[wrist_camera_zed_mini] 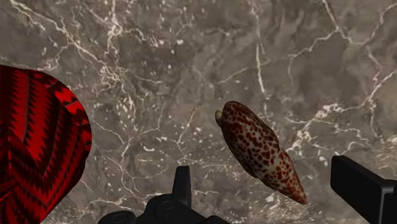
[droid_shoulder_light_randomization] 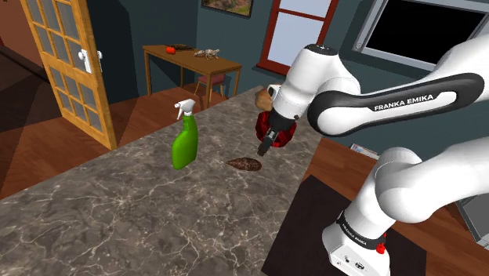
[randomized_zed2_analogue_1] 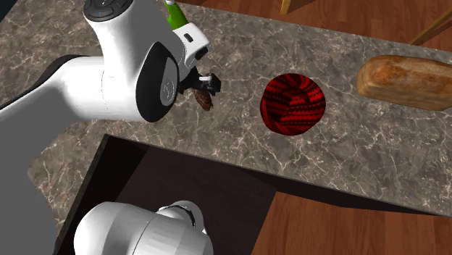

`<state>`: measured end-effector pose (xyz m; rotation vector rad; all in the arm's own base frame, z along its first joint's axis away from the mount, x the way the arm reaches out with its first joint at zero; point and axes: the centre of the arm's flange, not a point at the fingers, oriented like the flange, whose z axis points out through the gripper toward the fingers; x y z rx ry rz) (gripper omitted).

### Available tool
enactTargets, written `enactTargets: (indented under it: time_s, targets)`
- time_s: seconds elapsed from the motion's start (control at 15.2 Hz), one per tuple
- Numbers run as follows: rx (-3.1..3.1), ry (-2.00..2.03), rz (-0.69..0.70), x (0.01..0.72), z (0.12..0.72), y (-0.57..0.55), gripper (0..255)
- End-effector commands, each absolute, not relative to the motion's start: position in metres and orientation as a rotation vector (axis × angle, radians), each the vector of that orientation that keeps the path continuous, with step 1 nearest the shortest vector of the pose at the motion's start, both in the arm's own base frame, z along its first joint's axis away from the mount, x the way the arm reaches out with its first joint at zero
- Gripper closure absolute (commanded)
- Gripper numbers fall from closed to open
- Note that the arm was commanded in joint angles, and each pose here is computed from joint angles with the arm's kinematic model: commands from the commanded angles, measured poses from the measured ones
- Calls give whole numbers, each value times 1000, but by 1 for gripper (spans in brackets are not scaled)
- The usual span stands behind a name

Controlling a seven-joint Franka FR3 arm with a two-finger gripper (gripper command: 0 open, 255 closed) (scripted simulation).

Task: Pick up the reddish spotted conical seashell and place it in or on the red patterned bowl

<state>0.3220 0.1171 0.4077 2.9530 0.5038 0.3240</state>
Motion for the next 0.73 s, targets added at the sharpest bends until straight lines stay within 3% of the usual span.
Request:
enactTargets:
  time_s: [0.0,0.66]
  targets:
    - [2921,586,394,326,387,128,0]
    - [2903,625,424,339,338,132,0]
